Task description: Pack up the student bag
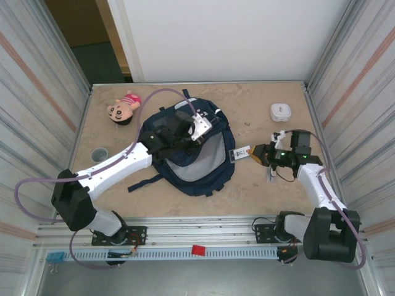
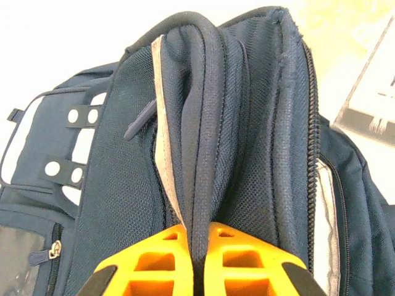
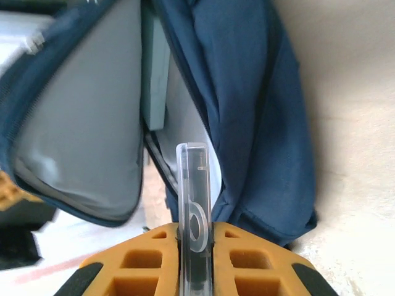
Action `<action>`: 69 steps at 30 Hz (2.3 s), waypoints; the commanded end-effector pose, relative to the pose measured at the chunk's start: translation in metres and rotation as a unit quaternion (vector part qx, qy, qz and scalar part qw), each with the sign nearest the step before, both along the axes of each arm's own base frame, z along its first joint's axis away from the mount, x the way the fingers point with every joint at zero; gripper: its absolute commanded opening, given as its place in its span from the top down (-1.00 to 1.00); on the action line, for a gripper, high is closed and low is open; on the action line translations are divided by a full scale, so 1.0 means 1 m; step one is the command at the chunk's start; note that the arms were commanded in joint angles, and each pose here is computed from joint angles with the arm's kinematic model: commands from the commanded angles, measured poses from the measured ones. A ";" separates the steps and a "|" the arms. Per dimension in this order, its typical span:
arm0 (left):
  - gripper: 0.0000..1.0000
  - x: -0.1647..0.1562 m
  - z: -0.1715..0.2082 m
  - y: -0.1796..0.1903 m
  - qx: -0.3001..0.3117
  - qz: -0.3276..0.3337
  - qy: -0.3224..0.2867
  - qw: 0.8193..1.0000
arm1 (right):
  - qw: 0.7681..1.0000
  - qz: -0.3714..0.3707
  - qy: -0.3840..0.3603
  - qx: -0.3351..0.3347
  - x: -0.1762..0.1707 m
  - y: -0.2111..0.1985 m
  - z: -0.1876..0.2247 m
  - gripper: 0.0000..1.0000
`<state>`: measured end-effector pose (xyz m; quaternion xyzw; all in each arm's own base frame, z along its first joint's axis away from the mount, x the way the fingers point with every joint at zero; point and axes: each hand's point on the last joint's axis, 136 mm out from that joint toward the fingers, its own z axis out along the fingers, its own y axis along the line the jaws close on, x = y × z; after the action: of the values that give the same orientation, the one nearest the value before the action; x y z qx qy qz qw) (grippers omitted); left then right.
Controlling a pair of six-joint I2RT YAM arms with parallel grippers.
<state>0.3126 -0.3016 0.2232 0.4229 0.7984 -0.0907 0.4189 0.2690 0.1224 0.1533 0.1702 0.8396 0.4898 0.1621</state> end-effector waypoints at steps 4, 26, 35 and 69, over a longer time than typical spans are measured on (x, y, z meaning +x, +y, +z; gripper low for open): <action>1.00 0.009 0.075 -0.003 -0.102 -0.025 -0.016 0.994 | 0.999 -0.025 -0.044 0.016 0.022 0.057 0.010 0.81; 1.00 0.014 0.102 0.005 -0.159 -0.063 -0.014 0.985 | 0.990 0.137 -0.006 0.032 0.078 0.253 -0.068 0.62; 0.99 0.015 0.082 0.012 -0.145 -0.045 -0.006 0.988 | 0.997 0.076 -0.004 0.009 0.082 0.189 -0.057 -0.20; 0.77 0.009 0.011 -0.025 -0.180 -0.047 0.142 0.972 | 0.974 0.132 -0.183 -0.020 -0.002 0.203 0.042 0.41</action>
<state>0.3177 -0.3173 0.2177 0.3646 0.8123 -0.2922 0.3491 0.2541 0.3139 0.1720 -0.0215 0.8360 0.5044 0.2148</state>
